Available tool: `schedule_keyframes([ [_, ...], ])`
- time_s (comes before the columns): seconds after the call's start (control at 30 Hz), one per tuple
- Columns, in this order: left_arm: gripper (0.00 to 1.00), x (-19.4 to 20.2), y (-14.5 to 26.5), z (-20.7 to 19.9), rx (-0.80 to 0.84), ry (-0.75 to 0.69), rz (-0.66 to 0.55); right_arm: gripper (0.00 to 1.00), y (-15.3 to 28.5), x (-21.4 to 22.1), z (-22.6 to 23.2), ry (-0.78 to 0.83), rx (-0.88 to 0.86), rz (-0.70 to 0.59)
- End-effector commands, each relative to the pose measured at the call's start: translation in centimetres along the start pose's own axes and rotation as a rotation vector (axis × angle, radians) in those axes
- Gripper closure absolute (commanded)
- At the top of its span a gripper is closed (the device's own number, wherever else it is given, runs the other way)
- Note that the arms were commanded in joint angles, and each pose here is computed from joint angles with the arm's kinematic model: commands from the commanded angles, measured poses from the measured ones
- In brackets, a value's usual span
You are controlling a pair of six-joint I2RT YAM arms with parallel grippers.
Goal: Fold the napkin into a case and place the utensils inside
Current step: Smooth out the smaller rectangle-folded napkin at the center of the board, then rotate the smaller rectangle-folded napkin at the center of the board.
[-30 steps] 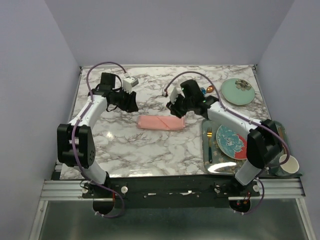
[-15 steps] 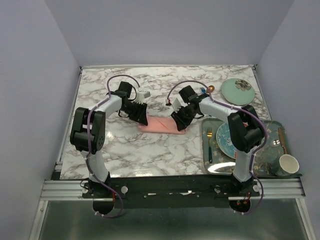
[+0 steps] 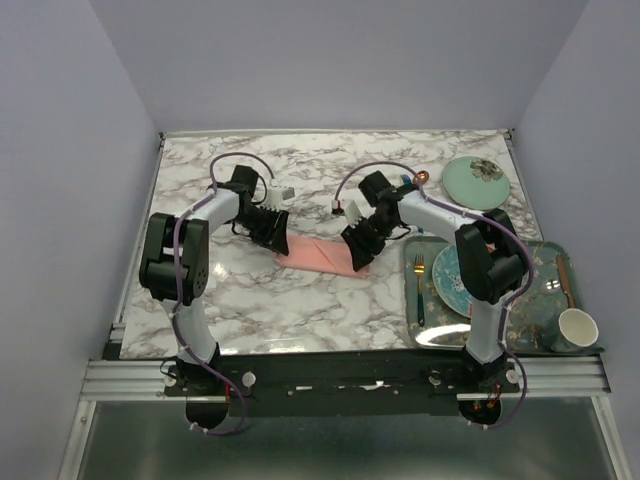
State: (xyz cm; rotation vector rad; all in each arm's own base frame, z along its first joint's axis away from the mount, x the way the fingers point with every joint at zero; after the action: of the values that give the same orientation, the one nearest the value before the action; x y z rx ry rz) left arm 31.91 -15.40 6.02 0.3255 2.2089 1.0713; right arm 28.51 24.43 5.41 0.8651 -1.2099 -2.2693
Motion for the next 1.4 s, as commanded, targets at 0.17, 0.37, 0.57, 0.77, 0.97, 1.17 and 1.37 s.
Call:
schedule_keyframes([
  [0.17, 0.53, 1.7, 5.4, -1.8, -0.076, -0.33, 0.024, 0.28, 4.9, -6.5, -1.2, -0.036, -0.032, -0.14],
  [0.37, 0.53, 3.9, 3.6, -1.7, -0.13, -0.318, 0.142, 0.19, 3.8, -8.2, -2.7, -0.03, -0.037, -0.136],
  [0.57, 0.54, 3.9, 1.4, -0.8, -0.149, -0.26, 0.168, 0.18, 2.0, -7.0, -3.0, -0.009, -0.095, -0.059],
  [0.77, 0.53, 1.1, 0.2, 1.1, -0.207, -0.198, 0.12, 0.18, 0.9, -2.9, -2.0, -0.038, -0.155, 0.019],
  [0.97, 0.52, -2.7, -1.2, 3.1, -0.233, -0.162, 0.055, 0.18, 0.1, -0.1, 1.4, -0.048, -0.243, 0.064],
  [1.17, 0.48, -6.2, -2.4, 3.9, -0.197, -0.135, -0.007, 0.18, -0.9, 0.4, 5.1, -0.054, -0.357, 0.086],
  [1.37, 0.47, -6.6, -3.7, 3.0, -0.096, -0.089, -0.033, 0.17, -2.6, -0.2, 7.9, -0.076, -0.427, 0.086],
])
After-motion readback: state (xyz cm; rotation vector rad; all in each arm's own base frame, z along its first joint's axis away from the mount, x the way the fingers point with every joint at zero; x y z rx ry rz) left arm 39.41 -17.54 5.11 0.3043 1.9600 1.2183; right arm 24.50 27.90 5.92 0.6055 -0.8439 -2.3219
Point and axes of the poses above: each gripper's point midway between its finger pads, its own y axis back along the fingers, its own z axis along the line the jaws close on, x = y × z, the point moved 2 cm from there along y, back along the fingers, and after that the axes turned 11 degrees about -y, right-handed, at the moved point
